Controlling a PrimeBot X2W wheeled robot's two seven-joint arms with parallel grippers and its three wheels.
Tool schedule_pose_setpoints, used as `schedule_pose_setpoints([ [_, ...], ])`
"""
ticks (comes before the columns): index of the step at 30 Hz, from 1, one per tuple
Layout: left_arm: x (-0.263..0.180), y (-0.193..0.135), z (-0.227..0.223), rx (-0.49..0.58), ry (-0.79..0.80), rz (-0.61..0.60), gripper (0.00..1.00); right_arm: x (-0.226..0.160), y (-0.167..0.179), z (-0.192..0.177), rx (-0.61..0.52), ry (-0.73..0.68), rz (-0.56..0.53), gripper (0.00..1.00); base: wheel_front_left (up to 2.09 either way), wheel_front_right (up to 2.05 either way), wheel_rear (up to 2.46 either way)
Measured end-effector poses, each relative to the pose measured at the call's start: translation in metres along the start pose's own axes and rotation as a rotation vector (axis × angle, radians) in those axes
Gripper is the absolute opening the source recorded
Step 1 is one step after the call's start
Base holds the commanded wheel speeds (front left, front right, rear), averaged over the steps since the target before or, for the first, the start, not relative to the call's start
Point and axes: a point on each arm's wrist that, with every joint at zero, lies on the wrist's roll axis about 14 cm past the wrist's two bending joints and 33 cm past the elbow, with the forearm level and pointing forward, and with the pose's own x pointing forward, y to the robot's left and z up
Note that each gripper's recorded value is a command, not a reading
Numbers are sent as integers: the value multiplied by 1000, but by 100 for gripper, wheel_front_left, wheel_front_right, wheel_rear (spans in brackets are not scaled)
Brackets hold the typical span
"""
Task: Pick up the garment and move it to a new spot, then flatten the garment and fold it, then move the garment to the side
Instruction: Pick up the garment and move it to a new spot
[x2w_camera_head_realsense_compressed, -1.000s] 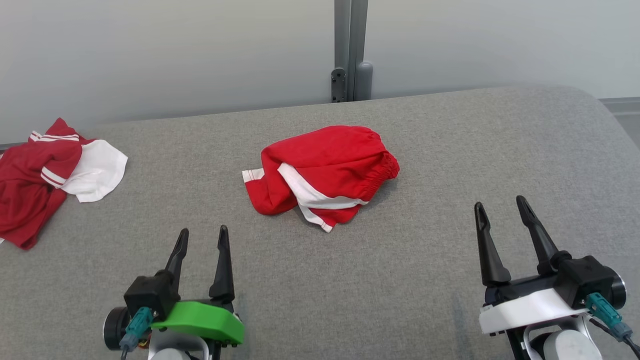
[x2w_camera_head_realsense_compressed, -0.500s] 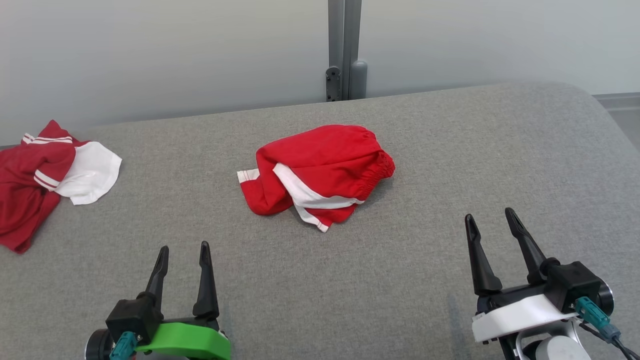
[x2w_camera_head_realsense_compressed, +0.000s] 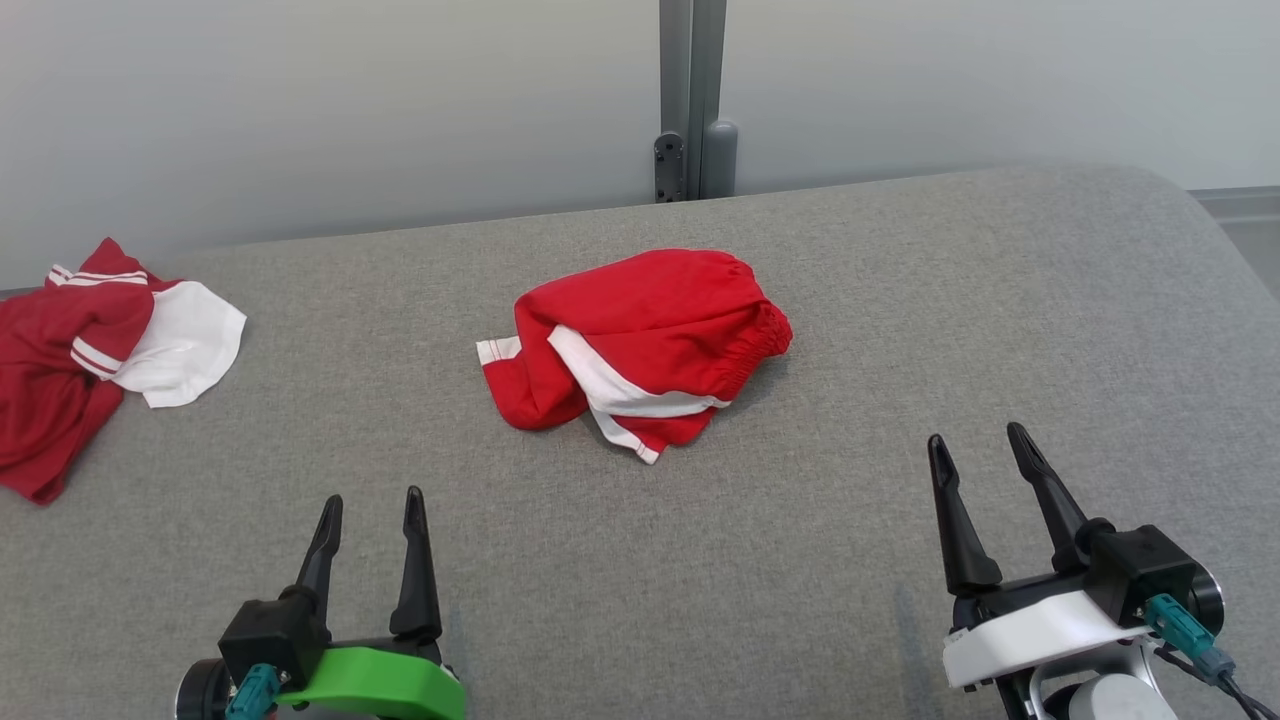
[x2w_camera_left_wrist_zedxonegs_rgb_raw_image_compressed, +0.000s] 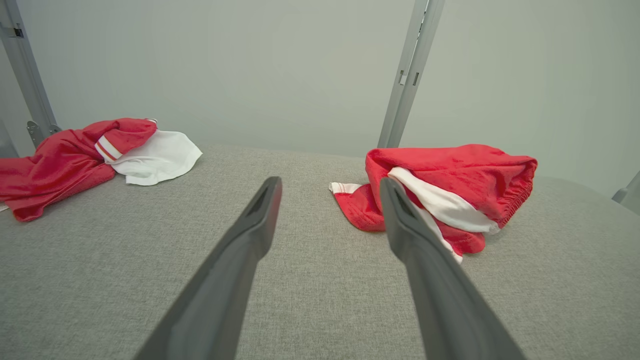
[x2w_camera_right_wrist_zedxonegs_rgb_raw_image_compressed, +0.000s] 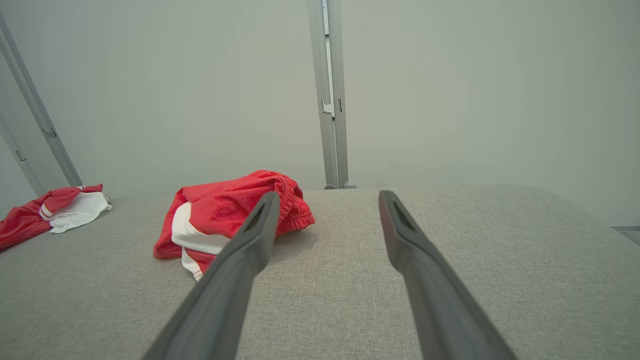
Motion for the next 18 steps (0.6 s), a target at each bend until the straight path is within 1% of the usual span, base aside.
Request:
schedule_pose_setpoints([
  [8, -2, 0, -4, -3, 10, -2, 100, 2, -1, -3, -10, 7, 2, 100, 0, 0, 0],
  [11, -3, 2, -5, -6, 15, 5, 100, 5, 1, -11, -17, 34, 9, 100, 0, 0, 0],
  [14, -2, 5, -8, -5, 22, 15, 100, 17, 7, -24, -14, 65, 35, 100, 0, 0, 0],
  [18, 0, 10, -8, -4, 22, 29, 100, 38, 23, -43, 24, 114, 83, 100, 0, 0, 0],
])
